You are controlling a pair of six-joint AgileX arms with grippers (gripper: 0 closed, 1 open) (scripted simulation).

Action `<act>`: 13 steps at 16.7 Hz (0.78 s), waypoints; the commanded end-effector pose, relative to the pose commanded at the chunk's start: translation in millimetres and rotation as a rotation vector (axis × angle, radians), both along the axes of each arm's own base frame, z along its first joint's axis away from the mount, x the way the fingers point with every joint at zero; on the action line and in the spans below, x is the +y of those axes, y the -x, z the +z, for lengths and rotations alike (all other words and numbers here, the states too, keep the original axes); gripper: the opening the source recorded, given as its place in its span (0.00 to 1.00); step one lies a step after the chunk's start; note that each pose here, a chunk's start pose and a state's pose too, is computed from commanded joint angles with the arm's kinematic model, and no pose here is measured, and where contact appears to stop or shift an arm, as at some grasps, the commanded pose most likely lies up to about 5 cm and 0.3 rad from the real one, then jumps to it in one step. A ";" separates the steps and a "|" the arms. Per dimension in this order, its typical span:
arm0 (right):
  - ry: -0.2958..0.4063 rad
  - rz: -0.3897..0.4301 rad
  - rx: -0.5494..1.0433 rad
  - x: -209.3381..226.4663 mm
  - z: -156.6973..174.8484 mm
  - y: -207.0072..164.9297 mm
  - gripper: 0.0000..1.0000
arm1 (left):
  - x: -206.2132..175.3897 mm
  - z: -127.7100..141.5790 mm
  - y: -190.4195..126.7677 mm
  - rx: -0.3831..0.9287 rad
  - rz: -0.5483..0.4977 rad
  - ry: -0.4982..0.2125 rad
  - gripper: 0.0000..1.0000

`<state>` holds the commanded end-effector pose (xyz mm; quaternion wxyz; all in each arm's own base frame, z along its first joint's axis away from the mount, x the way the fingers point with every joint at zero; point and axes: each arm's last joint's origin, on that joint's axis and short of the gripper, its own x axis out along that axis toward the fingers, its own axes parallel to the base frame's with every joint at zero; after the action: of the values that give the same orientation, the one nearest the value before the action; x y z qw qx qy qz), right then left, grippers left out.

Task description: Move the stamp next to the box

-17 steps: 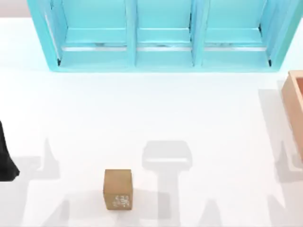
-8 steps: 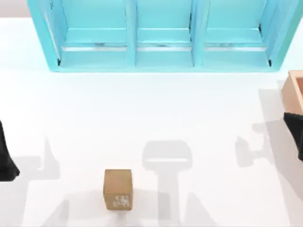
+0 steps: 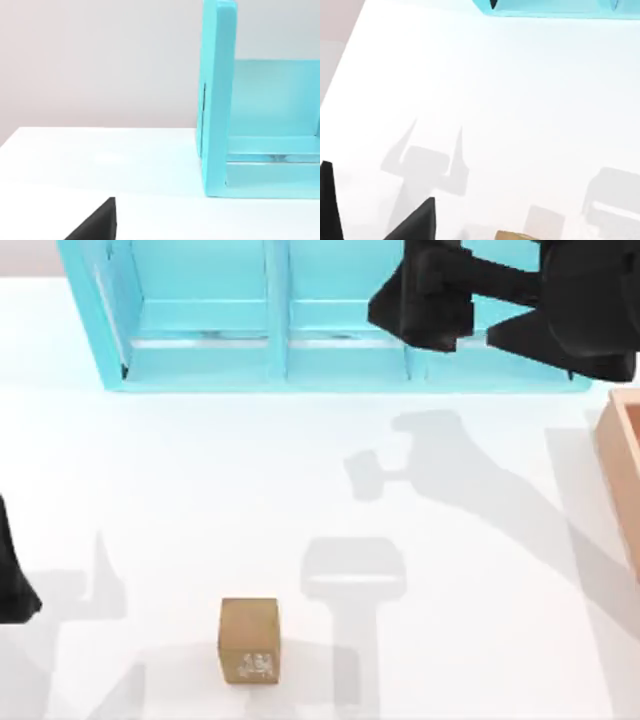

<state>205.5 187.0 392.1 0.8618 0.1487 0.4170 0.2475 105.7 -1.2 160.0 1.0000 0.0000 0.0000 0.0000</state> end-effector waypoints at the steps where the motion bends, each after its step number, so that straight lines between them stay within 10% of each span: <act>1: -0.001 0.007 0.050 21.6 4.1 -7.1 1.00 | 0.0 0.0 0.0 0.000 0.000 0.000 1.00; 5: 0.097 -0.004 0.286 110.3 -22.3 -28.5 1.00 | 0.0 0.0 0.0 0.000 0.000 0.000 1.00; 13: 0.533 -0.138 0.636 203.9 -151.0 -24.7 1.00 | 0.0 0.0 0.0 0.000 0.000 0.000 1.00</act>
<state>230.1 390.9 241.1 0.7130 0.0171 0.7009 0.0145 105.7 -1.2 160.0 1.0000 0.0000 0.0000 0.0000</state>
